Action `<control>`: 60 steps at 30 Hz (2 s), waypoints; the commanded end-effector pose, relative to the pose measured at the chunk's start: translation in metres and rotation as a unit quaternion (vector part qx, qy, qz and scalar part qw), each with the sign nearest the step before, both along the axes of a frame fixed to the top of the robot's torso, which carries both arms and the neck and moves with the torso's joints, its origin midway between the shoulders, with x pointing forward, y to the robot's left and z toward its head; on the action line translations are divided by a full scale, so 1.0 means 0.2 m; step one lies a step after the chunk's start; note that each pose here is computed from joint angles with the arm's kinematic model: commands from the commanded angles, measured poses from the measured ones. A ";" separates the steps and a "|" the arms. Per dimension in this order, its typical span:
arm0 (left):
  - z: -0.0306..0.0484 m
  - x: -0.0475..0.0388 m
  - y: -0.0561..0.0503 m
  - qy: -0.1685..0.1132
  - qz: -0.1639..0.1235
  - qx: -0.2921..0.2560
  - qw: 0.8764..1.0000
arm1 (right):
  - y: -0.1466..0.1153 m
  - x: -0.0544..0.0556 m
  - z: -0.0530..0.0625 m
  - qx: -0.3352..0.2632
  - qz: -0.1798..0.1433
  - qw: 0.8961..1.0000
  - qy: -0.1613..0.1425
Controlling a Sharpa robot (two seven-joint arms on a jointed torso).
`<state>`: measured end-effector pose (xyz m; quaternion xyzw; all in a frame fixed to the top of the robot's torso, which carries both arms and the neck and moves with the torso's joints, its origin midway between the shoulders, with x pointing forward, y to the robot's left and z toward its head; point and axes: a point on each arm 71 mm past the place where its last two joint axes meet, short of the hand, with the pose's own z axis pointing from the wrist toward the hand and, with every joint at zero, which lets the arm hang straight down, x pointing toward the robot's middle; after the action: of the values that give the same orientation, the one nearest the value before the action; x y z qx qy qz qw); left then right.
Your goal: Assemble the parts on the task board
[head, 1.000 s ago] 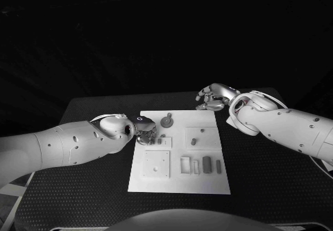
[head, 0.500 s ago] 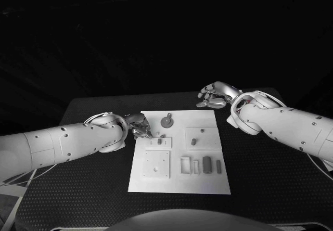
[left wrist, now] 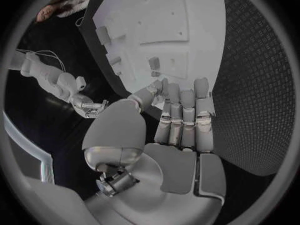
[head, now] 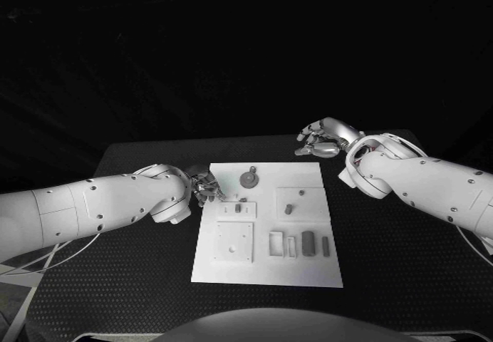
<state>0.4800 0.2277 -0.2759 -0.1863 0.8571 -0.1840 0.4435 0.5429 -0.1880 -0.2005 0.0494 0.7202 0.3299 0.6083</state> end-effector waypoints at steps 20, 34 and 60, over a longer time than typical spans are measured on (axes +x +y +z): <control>0.036 -0.015 -0.11 -0.066 -0.008 0.084 0.994 | 0.01 0.00 0.01 0.002 0.007 1.000 0.002; -0.012 -0.031 -0.14 -0.048 -0.016 0.103 0.993 | 0.02 0.00 0.01 0.000 0.009 1.000 0.005; -0.124 -0.064 -0.11 -0.010 0.002 0.100 0.995 | 0.02 0.00 0.01 0.001 0.012 1.000 0.005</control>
<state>0.4675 0.2070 -0.2999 -0.1403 0.8639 -0.0976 0.4738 0.5429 -0.1849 -0.1996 0.0476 0.7232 0.3335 0.6029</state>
